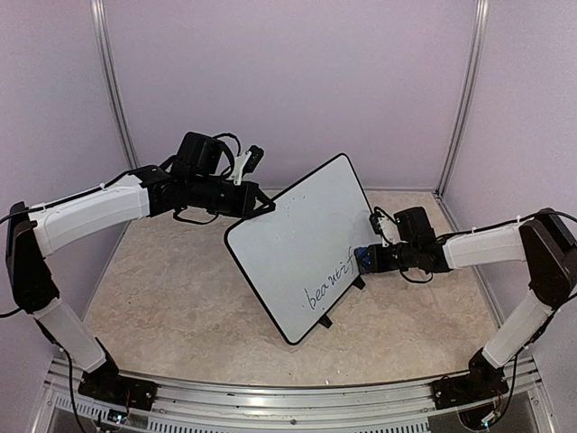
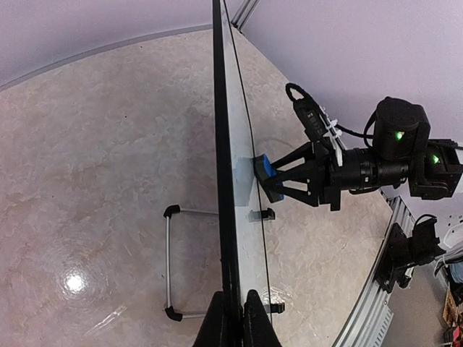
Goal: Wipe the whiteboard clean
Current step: Erase the whiteboard at the center of the board.
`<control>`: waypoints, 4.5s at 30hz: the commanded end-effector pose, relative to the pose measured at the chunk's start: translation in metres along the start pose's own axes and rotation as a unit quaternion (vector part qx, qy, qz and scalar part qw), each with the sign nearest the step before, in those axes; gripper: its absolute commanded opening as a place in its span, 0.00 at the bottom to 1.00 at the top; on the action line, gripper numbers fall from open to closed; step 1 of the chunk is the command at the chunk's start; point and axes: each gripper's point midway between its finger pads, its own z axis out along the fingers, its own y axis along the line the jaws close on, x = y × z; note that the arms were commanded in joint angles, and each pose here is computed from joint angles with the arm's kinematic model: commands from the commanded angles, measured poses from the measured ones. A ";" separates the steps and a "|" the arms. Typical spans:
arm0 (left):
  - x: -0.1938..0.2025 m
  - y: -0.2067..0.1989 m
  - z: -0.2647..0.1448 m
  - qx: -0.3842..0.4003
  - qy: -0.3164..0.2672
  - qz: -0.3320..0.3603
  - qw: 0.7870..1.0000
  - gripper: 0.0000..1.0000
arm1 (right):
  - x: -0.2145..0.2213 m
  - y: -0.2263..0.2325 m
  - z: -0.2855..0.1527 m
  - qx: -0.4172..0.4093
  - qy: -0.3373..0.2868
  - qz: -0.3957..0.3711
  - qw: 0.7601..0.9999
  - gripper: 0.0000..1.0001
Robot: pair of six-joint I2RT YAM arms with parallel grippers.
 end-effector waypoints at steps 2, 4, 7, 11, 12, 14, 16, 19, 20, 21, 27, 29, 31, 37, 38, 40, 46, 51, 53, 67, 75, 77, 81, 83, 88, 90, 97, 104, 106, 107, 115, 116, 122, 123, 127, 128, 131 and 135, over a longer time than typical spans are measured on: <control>0.009 -0.048 0.002 0.091 0.008 0.084 0.992 0.00 | 0.059 -0.007 -0.001 0.015 0.070 -0.010 0.997 0.30; 0.008 -0.047 0.002 0.090 0.008 0.084 0.992 0.00 | 0.062 -0.009 -0.002 0.019 0.074 -0.011 0.997 0.29; 0.009 -0.047 0.003 0.089 0.009 0.084 0.992 0.00 | 0.060 -0.008 -0.001 0.017 0.073 -0.015 0.997 0.29; 0.010 -0.047 0.003 0.089 0.009 0.083 0.993 0.00 | 0.035 0.000 0.003 0.008 0.058 -0.027 0.998 0.30; 0.010 -0.047 0.004 0.089 0.010 0.083 0.993 0.00 | 0.026 0.004 0.004 0.000 0.051 -0.030 0.998 0.29; 0.011 -0.046 0.004 0.089 0.011 0.083 0.993 0.00 | 0.008 0.014 0.006 -0.016 0.038 -0.035 0.999 0.30; 0.011 -0.046 0.005 0.089 0.011 0.083 0.993 0.00 | -0.010 0.024 0.008 -0.028 0.025 -0.040 0.998 0.29; 0.010 -0.046 0.004 0.087 0.011 0.084 0.993 0.00 | -0.032 0.035 0.011 -0.035 0.013 -0.052 0.998 0.30; 0.010 -0.046 0.004 0.087 0.010 0.084 0.993 0.00 | -0.037 0.038 0.011 -0.037 0.010 -0.054 0.998 0.30; 0.010 -0.046 0.004 0.087 0.010 0.084 0.993 0.00 | -0.042 0.042 0.012 -0.039 0.007 -0.058 0.998 0.30; 0.010 -0.046 0.003 0.086 0.010 0.084 0.993 0.00 | -0.029 0.041 0.015 -0.039 0.019 -0.055 0.998 0.30; 0.010 -0.046 0.003 0.087 0.010 0.084 0.993 0.00 | -0.015 0.038 0.014 -0.039 0.030 -0.048 0.998 0.30; 0.010 -0.046 0.004 0.088 0.011 0.082 0.993 0.00 | 0.003 0.035 0.013 -0.040 0.045 -0.039 0.997 0.29; 0.011 -0.046 0.006 0.088 0.013 0.080 0.993 0.00 | 0.027 0.055 0.010 -0.062 0.062 -0.034 0.996 0.29; 0.011 -0.045 0.006 0.086 0.013 0.080 0.993 0.00 | 0.030 0.058 0.011 -0.062 0.066 -0.037 0.995 0.30; 0.011 -0.045 0.005 0.085 0.012 0.081 0.993 0.00 | 0.035 0.060 0.014 -0.060 0.075 -0.038 0.995 0.30; 0.010 -0.045 0.004 0.085 0.010 0.083 0.993 0.00 | 0.037 0.053 0.017 -0.027 0.089 -0.041 0.995 0.30; 0.009 -0.045 0.003 0.084 0.010 0.083 0.993 0.00 | 0.000 0.051 0.013 0.001 0.051 -0.038 0.998 0.30; 0.008 -0.046 0.001 0.083 0.007 0.085 0.993 0.00 | -0.001 0.052 0.013 -0.003 0.041 -0.027 0.999 0.30; 0.006 -0.051 -0.003 0.086 0.003 0.089 0.992 0.00 | -0.033 -0.022 0.001 0.095 -0.092 0.022 0.991 0.31; 0.008 -0.051 -0.001 0.085 0.005 0.089 0.992 0.00 | -0.044 -0.020 0.004 0.064 -0.123 -0.003 0.990 0.30; 0.009 -0.050 0.000 0.086 0.007 0.088 0.992 0.00 | -0.040 -0.015 0.006 0.055 -0.126 -0.011 0.990 0.30; 0.009 -0.049 0.001 0.085 0.008 0.087 0.993 0.00 | -0.025 -0.001 0.010 0.042 -0.121 -0.038 0.991 0.30; 0.009 -0.049 0.001 0.085 0.008 0.086 0.993 0.00 | -0.016 0.002 0.012 0.038 -0.114 -0.045 0.992 0.30; 0.010 -0.048 0.004 0.086 0.011 0.085 0.993 0.00 | -0.003 0.018 0.010 0.022 -0.111 -0.067 0.991 0.30; 0.011 -0.047 0.004 0.086 0.012 0.084 0.993 0.00 | -0.002 0.032 0.008 0.009 -0.113 -0.083 0.990 0.30; 0.012 -0.047 0.006 0.087 0.013 0.082 0.993 0.00 | 0.006 0.080 0.012 -0.027 -0.097 -0.140 0.985 0.30; 0.011 -0.047 0.005 0.086 0.012 0.082 0.993 0.00 | 0.016 0.116 0.019 -0.049 -0.087 -0.167 0.981 0.30; 0.011 -0.047 0.005 0.087 0.012 0.082 0.993 0.00 | 0.023 0.128 0.020 -0.059 -0.082 -0.177 0.979 0.30; 0.011 -0.047 0.005 0.087 0.012 0.082 0.993 0.00 | 0.025 0.134 0.020 -0.062 -0.082 -0.182 0.978 0.30; 0.010 -0.046 0.004 0.086 0.010 0.081 0.993 0.00 | 0.033 0.142 0.018 -0.067 -0.081 -0.168 0.980 0.30; 0.009 -0.045 0.004 0.085 0.010 0.081 0.993 0.00 | 0.033 0.136 0.018 -0.062 -0.080 -0.162 0.982 0.30; 0.009 -0.045 0.004 0.085 0.010 0.081 0.993 0.00 | 0.029 0.079 0.014 -0.025 -0.073 -0.110 0.991 0.30; 0.009 -0.045 0.004 0.084 0.010 0.081 0.993 0.00 | 0.027 0.070 0.012 -0.020 -0.075 -0.102 0.992 0.30; 0.009 -0.044 0.005 0.084 0.010 0.079 0.993 0.00 | 0.024 0.040 0.008 0.002 -0.076 -0.083 0.994 0.30; 0.009 -0.044 0.004 0.084 0.010 0.080 0.993 0.00 | 0.024 0.032 0.008 0.010 -0.075 -0.078 0.994 0.30; 0.010 -0.044 0.005 0.084 0.011 0.079 0.993 0.00 | 0.026 0.016 0.007 0.024 -0.075 -0.066 0.995 0.29; 0.011 -0.044 0.006 0.086 0.013 0.078 0.993 0.00 | 0.030 0.004 0.011 0.035 -0.071 -0.063 0.995 0.29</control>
